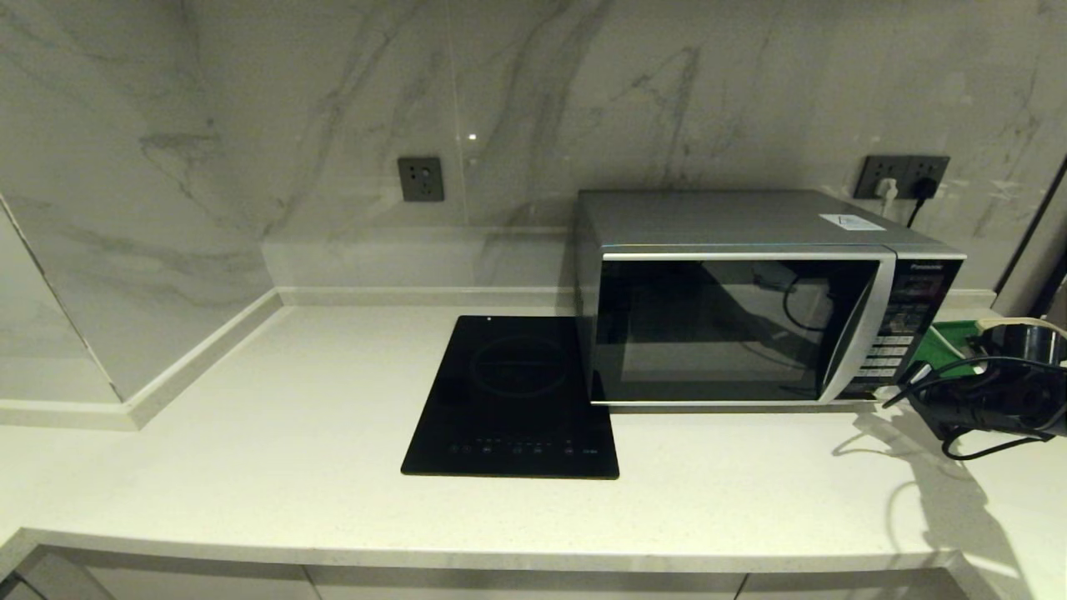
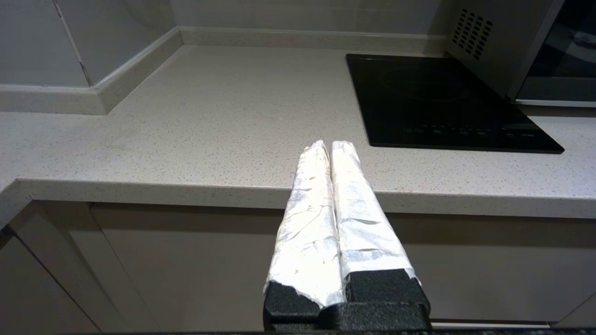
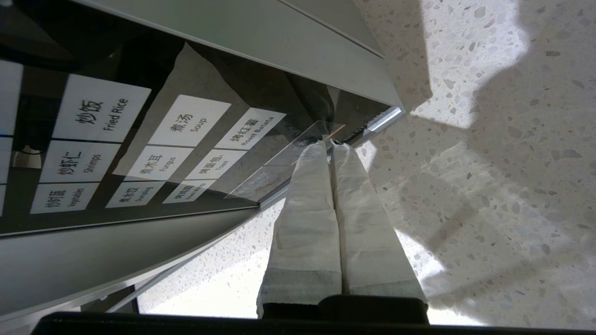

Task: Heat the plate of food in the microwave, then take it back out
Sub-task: Open the microwave oven

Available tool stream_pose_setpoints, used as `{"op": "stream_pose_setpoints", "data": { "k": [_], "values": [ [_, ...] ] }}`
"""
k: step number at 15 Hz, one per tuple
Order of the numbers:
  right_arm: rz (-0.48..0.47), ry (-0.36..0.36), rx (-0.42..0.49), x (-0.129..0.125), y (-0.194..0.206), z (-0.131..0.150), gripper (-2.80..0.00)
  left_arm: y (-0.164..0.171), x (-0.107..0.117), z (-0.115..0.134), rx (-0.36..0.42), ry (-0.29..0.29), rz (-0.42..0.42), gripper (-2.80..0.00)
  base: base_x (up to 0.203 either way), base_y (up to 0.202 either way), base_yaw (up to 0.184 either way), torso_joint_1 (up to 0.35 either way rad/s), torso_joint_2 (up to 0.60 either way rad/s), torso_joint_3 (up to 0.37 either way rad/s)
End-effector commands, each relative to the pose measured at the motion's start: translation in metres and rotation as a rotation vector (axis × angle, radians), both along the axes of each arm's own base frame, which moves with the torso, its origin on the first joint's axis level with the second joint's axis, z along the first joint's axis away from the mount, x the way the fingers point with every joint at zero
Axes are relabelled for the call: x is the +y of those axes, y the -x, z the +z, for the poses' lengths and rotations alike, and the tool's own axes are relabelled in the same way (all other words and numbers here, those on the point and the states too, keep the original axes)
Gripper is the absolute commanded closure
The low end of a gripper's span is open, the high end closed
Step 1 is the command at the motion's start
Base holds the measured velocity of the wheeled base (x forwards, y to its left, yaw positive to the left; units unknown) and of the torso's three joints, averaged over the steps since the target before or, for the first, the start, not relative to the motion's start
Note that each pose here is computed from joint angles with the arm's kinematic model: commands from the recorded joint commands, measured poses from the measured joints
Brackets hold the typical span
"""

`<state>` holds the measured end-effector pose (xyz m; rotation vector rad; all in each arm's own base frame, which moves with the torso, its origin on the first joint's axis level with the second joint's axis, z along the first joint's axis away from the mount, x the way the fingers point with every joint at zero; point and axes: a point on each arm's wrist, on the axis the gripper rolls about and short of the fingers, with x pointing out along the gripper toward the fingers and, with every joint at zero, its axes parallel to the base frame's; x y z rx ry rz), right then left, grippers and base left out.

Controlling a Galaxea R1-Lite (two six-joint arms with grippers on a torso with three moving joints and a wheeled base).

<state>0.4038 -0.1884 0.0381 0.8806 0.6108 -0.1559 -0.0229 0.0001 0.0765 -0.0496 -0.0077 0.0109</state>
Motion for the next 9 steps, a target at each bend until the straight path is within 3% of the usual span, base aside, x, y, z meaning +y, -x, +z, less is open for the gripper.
{"op": "stream_pose_setpoints", "data": {
  "k": [1,9],
  "values": [
    [-0.001,0.000,-0.012,-0.0001,0.0004,0.0046,0.00,0.0001,0.0000,0.0000,-0.001,0.001,0.001,0.00,0.000,0.000,0.000,0.000,0.00,0.000],
    [-0.009,-0.004,-0.001,0.0007,0.0016,-0.0008,0.00,0.0001,0.0000,0.0001,-0.002,0.001,0.001,0.00,0.000,0.000,0.000,0.000,0.00,0.000]
  ]
}}
